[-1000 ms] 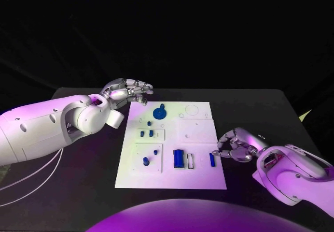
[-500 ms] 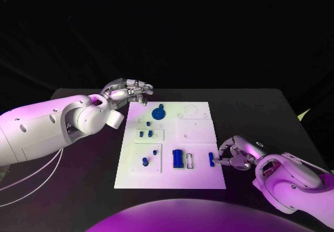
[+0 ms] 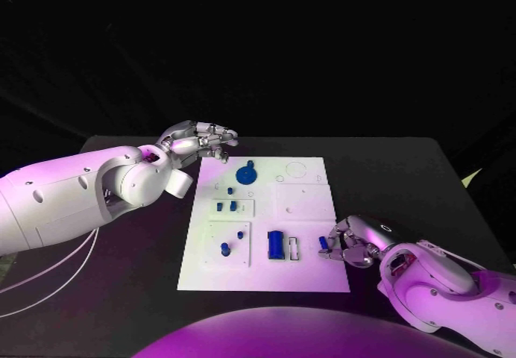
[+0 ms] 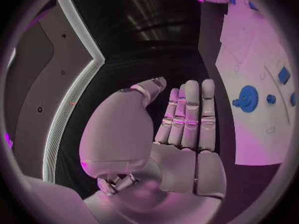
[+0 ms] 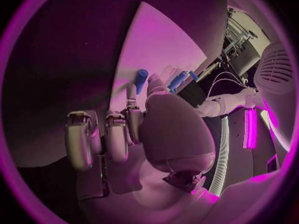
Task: Assemble the parts on the task board
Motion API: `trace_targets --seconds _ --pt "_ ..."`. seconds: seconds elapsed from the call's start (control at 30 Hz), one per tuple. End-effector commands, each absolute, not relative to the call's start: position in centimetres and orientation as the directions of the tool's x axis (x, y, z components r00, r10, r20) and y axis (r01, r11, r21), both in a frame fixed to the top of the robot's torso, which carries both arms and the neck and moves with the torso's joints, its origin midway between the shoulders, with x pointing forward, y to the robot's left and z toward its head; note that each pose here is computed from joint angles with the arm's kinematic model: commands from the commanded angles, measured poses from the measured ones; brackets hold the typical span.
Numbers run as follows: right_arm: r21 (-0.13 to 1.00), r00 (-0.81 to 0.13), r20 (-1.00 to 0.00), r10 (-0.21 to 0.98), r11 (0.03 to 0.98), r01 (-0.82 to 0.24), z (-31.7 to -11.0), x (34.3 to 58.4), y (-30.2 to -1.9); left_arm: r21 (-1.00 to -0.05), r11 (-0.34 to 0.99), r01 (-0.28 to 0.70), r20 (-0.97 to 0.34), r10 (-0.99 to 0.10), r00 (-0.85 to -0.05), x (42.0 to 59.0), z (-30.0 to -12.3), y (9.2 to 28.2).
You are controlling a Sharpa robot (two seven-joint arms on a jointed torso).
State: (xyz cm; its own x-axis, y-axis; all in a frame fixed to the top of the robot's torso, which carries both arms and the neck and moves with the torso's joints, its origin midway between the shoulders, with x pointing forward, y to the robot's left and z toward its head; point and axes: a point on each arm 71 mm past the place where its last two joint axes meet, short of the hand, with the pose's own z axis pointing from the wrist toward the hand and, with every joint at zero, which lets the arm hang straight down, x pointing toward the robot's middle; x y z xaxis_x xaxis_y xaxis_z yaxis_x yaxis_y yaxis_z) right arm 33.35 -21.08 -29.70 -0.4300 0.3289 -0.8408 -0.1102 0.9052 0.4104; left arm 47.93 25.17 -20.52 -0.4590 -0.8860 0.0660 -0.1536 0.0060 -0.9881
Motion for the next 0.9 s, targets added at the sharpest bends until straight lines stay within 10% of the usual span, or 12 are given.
trace_targets --seconds 0.03,0.9 --pt "0.385 -0.443 -0.845 0.299 0.915 -0.116 -30.1 33.3 -20.9 -0.989 -0.004 -0.15 0.076 -0.877 -0.474 47.9 -20.4 24.9" --pt "0.358 -0.453 -0.851 0.267 0.925 -0.128 -30.4 33.5 -19.7 -0.989 -0.003 -0.151 0.075 -0.878 -0.473 47.8 -20.4 25.0"
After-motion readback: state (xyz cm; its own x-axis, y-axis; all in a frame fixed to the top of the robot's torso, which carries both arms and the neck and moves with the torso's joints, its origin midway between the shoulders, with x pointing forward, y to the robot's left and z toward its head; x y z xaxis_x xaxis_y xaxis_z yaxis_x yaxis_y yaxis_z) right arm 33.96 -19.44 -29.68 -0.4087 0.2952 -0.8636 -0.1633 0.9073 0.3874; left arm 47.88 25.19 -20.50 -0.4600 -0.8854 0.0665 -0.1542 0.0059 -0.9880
